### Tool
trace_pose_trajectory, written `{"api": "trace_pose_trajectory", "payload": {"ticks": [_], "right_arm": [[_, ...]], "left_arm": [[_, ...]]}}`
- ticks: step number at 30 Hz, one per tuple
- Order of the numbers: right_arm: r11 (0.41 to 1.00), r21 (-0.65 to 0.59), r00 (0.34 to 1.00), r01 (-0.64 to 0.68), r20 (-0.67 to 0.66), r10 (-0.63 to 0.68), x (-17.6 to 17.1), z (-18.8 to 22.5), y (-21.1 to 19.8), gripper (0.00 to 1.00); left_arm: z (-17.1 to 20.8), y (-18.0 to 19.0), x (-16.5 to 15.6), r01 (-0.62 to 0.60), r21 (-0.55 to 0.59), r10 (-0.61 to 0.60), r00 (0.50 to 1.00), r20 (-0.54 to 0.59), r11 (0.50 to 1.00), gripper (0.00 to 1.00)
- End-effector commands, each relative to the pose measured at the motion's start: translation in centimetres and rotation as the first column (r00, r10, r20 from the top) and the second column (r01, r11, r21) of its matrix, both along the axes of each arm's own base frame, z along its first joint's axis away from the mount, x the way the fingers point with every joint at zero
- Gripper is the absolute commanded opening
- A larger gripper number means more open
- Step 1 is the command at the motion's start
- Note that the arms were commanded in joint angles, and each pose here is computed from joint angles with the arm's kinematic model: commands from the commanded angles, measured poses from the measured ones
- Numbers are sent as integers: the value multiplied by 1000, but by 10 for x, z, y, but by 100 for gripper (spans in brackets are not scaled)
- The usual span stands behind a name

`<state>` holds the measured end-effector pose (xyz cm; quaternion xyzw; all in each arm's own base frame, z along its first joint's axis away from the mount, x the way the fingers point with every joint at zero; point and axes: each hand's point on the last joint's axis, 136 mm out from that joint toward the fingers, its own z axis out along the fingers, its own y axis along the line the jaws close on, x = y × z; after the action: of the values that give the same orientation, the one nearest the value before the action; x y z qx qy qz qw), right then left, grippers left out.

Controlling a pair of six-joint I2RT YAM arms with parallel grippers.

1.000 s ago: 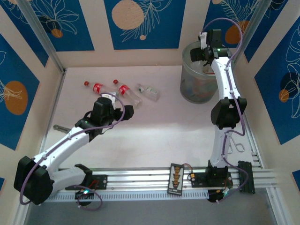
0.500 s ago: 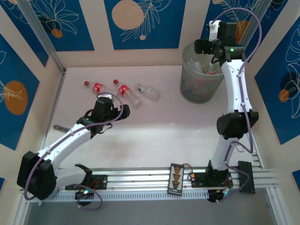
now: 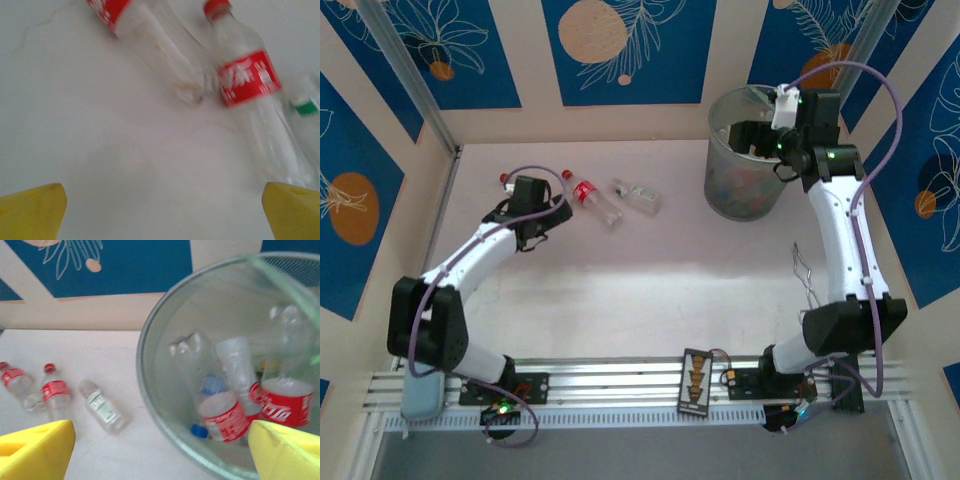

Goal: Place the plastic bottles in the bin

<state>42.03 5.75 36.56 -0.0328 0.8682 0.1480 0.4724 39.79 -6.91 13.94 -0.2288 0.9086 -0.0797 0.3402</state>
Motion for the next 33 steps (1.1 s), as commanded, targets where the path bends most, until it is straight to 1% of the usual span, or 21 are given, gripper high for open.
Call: {"api": "trace_pose_trajectory", "payload": {"ticks": [1,4,8,13,18,22,24,27,31,33], "right_arm": [[994,89,997,-58,-36,62,-21,-10,23,90],[993,85,992,-88,-84,95,-37,-28,35,90],[993,64,985,-101,-134,109,-50,-45,42,90],[993,48,978,-110,-175,116,-65,-60,47,89],[994,39,971,-98,-216,104,-78,-77,44,89],[997,21,968,-80,-236,82,-86,-84,37,89],[997,16,969,-74,-234,75,-90,-84,35,89],[998,17,970,-65,-234,67,-92,-84,31,89],[998,19,970,-61,-234,64,-93,-85,30,88],[998,19,969,-61,-237,64,-94,-86,30,88]], "left_arm": [[-5,25,30,-89,-56,89,996,1,994,100],[-19,53,62,-191,-118,191,982,-15,975,99],[-33,78,101,-281,-173,285,959,-6,944,99],[-46,85,140,-319,-264,336,942,18,910,99],[-63,83,170,-323,-302,341,940,7,897,100],[-83,82,177,-350,-315,353,934,-49,882,100],[-90,82,175,-369,-322,367,928,-69,872,97],[-99,82,170,-389,-336,385,919,-80,858,88],[-109,80,167,-390,-351,382,919,-93,851,74],[-110,80,163,-394,-352,385,918,-97,849,71]]}}
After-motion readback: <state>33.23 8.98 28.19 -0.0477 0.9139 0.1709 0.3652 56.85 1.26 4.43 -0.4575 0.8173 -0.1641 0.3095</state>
